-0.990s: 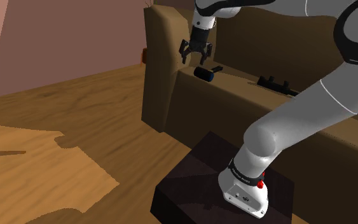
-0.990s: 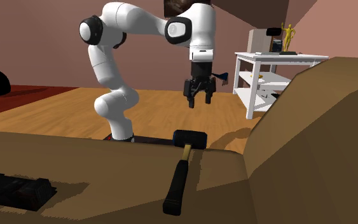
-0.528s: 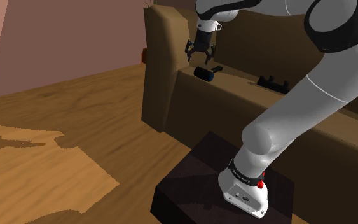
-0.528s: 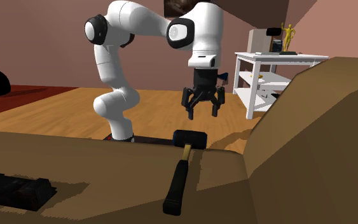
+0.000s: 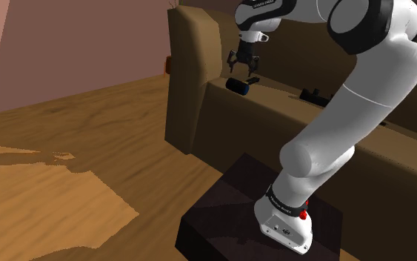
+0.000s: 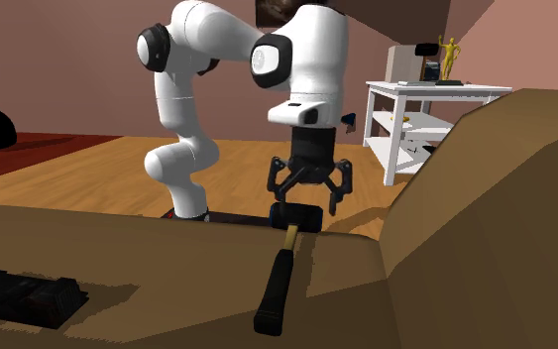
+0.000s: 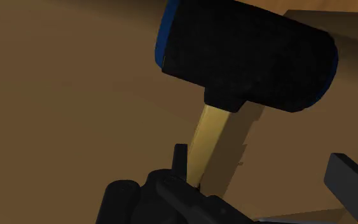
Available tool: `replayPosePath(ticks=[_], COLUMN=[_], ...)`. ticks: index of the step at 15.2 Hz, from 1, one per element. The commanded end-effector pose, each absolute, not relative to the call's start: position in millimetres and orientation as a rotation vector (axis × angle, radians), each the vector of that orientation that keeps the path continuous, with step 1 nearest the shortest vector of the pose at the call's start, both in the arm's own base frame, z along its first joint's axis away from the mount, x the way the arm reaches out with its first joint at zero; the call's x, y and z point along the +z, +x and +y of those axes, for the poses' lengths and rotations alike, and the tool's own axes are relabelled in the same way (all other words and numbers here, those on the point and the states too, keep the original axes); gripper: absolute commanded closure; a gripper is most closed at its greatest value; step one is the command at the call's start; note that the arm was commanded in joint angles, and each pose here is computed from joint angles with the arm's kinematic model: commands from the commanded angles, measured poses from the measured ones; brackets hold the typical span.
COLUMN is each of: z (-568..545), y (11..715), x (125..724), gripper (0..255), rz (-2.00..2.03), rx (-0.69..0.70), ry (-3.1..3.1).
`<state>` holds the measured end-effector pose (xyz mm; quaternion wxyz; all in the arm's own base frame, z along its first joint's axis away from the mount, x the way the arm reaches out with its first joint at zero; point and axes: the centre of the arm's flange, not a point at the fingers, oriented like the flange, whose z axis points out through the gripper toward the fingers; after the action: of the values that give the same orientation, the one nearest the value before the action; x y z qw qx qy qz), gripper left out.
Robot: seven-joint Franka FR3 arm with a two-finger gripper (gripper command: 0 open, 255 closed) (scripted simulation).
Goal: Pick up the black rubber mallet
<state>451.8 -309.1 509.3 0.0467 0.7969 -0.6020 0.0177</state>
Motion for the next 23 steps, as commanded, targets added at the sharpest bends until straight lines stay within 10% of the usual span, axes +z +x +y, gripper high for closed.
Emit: replayPosePath(ticks=[1, 14, 15, 23], z=[-334.9, -376.0, -375.9, -375.3], y=[445.5, 429.5, 429.9, 430.0], x=[505.7, 458.9, 458.0, 458.0], gripper=[0, 0, 255, 255], rz=[-1.941, -2.107, -2.106, -2.106], rx=[0.056, 0.058, 0.058, 0.058], ry=[2.342, 2.182, 2.182, 2.182])
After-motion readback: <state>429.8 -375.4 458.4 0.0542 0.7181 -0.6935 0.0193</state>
